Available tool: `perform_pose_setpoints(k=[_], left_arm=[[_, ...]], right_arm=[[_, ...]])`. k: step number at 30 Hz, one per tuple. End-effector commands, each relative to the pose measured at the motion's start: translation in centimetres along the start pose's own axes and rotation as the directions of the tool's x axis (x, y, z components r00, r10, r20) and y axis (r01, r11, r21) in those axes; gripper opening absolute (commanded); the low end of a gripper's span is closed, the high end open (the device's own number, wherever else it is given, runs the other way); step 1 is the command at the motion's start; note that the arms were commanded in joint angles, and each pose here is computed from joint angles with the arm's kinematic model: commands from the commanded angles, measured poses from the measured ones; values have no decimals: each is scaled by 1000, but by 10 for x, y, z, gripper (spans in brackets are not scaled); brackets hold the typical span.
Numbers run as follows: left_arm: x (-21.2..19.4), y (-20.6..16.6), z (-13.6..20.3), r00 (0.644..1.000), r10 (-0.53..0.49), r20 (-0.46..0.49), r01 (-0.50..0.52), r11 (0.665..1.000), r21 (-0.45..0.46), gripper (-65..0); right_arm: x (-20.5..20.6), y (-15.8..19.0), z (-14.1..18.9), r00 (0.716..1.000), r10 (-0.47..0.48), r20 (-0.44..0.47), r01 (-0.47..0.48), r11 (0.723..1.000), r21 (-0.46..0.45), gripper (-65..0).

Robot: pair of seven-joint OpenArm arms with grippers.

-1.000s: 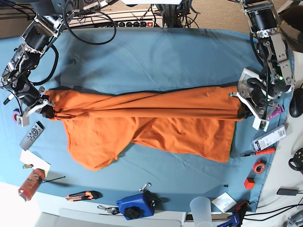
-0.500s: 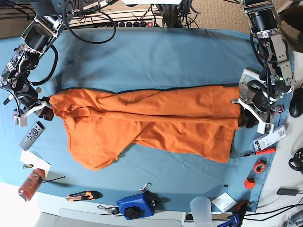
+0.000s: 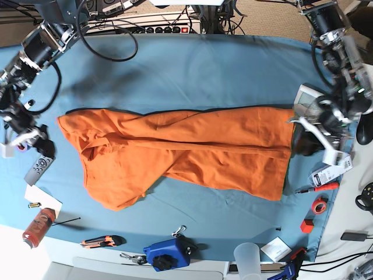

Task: Layout the t-shirt on the table in an organized manner, then fold the t-shirt properly
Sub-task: 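Release the folded edge and raise both grippers away, then grasp the folded t-shirt ends with both grippers and pull outward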

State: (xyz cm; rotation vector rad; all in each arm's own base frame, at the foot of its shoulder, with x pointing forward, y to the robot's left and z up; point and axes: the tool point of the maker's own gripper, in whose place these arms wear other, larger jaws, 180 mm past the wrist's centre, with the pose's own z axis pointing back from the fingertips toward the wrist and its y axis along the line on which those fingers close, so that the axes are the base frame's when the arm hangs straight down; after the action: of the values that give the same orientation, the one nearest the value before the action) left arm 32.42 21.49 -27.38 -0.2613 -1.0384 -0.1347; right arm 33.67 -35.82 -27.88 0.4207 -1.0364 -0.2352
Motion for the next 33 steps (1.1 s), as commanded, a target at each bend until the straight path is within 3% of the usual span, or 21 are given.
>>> perform_pose_setpoints(k=[1, 5, 12, 16, 19, 30, 33], left_arm=[[22, 7, 18, 997, -33, 68, 31, 999, 36, -536], [25, 33, 75, 991, -50, 126, 27, 983, 179, -536], [-12, 64, 124, 998, 10, 70, -30, 953, 302, -536], [-14, 62, 126, 997, 14, 71, -35, 955, 296, -535], [-12, 61, 125, 996, 15, 82, -38, 957, 287, -534], [-15, 54, 119, 997, 23, 77, -42, 964, 262, -533], [-25, 30, 100, 996, 62, 68, -74, 980, 187, -467]], right_arm=[[25, -2, 16, 997, 36, 73, -35, 999, -17, -457], [4, -20, 42, 998, 19, 64, -15, 997, -73, -456], [-66, -30, 51, 993, -5, -117, -7, 995, -102, -398], [-68, -23, 34, 995, 19, -96, -27, 996, -80, -398], [-76, -23, 13, 991, 24, -130, -34, 997, -75, -398], [-95, -10, -49, 971, -181, -158, 185, 983, 12, -399], [-99, -9, -50, 968, -186, -169, 191, 982, 14, -399]])
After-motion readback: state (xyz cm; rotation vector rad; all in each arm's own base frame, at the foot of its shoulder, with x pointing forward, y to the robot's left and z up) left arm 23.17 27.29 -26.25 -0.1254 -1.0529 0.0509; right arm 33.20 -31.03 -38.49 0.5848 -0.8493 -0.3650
